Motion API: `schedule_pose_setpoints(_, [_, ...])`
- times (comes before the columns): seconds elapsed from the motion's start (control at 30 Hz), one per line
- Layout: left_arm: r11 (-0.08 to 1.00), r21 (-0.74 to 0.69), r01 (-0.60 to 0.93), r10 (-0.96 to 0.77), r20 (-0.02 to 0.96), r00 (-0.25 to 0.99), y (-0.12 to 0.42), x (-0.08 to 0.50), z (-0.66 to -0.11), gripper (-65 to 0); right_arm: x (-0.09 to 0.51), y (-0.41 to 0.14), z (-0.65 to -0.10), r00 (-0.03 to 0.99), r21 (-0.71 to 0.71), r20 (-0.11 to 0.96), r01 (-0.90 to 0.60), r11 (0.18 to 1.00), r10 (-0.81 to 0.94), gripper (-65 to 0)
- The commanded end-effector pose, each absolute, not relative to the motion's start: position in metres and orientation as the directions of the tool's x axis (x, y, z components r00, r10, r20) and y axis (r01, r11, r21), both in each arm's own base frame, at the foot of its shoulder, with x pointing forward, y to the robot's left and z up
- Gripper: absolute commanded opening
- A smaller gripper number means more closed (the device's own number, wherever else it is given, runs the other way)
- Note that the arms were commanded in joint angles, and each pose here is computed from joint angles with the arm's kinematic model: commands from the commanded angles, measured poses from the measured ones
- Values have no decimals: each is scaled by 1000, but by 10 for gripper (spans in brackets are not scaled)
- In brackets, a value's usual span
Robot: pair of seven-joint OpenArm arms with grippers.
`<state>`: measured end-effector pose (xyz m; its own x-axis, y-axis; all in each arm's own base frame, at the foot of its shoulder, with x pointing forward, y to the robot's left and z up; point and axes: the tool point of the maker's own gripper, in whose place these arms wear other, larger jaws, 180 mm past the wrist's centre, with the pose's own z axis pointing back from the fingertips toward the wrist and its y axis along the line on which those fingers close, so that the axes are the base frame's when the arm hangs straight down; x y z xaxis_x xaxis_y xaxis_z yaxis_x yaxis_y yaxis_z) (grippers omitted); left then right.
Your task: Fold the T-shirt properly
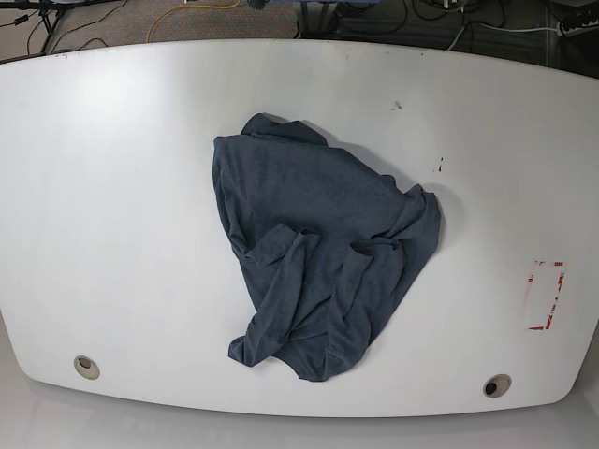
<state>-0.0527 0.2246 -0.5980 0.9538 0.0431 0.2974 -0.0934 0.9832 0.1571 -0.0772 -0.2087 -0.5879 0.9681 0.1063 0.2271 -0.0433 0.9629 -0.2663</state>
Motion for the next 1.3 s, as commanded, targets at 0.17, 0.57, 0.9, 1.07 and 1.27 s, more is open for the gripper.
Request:
schedule_pose_setpoints(0.17, [978,191,-79,2,374,927,240,-48,-567,-299,-73,-222,-564,953,-318,268,-50,947,140,-478])
schedule_pose_setpoints(0.57, [970,242,-30,-96,495,864,249,-31,-501,-299,-46,-234,-504,908,-392,350,-82,916,232,-478])
schedule_pose_setpoints(0.9, [967,252,-32,-114,546,830,250,-22,-470,-300,-30,-234,-468,866,-422,410,-98,901,286,-480])
schedule_pose_setpoints(1.07, [967,250,-58,-99,571,815,254,-16,-459,-298,-29,-234,-459,860,-427,424,-87,900,284,-482])
schedule_pose_setpoints(1.27, [961,258,-97,-89,625,776,263,-1,-433,-301,-28,-234,-446,854,-435,439,-69,898,279,-480])
